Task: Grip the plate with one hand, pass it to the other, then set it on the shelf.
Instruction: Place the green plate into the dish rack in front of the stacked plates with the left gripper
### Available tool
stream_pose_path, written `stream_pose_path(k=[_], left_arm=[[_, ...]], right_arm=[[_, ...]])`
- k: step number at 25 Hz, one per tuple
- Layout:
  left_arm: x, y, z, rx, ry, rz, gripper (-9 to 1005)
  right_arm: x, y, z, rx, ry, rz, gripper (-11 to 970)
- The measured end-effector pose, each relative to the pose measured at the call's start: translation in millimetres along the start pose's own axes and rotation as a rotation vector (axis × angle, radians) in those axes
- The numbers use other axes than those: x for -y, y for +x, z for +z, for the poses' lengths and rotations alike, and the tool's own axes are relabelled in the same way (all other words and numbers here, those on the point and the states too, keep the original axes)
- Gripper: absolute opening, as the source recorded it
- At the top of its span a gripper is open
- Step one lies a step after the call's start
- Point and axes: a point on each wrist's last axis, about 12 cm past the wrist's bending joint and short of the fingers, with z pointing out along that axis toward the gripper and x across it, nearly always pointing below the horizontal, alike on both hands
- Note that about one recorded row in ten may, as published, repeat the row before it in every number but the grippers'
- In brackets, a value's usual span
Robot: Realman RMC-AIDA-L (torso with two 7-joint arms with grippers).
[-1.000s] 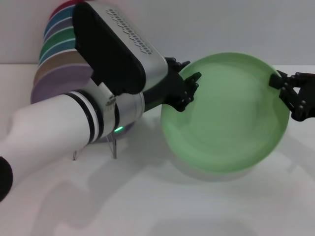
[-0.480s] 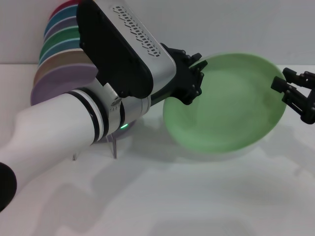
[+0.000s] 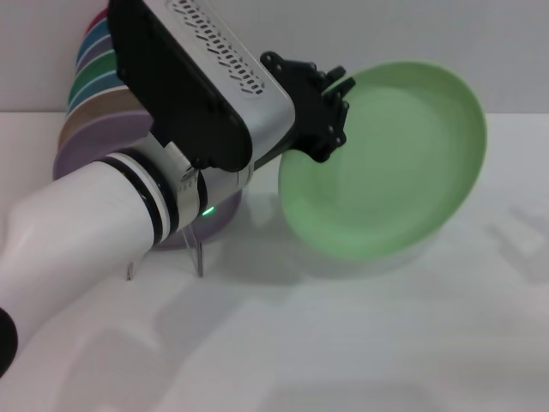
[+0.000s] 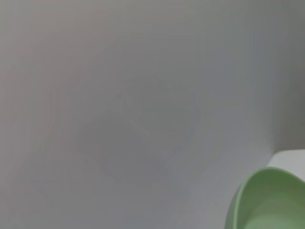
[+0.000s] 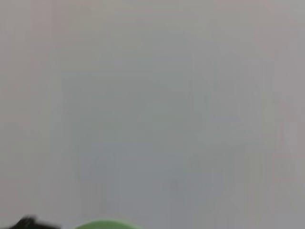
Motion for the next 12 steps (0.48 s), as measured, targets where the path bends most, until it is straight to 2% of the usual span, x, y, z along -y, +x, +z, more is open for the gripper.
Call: stream_pose_path(k=[5,7,8,10,11,12], left_arm=[[1.8,-1,-10,0.123,-0.141,0.086,63],[7.4,-1,-18,0.189,-0.216,0.120,63],[12.1,0,-27,0.282,-0.321,0.157,63],[13.4,2,-30,0.309,-0.351,0.169,63],[16.6,8,-42,0.423,-0.440,0.195,62],[16.6,8,-42,0.423,-0.440,0.195,62]], right_arm=[[6.2,1,-37,0.145,0.112,-0.001,582],[7.3,0,-43,0.161,0.139,-0.003,583],[7.5,0,-46,0.163,0.150,-0.002,584],[7.9,1,-46,0.165,0.156,0.000,585],[8.3,2,-46,0.165,0.160,0.004,586],[8.7,2,-46,0.166,0.162,0.006,586]])
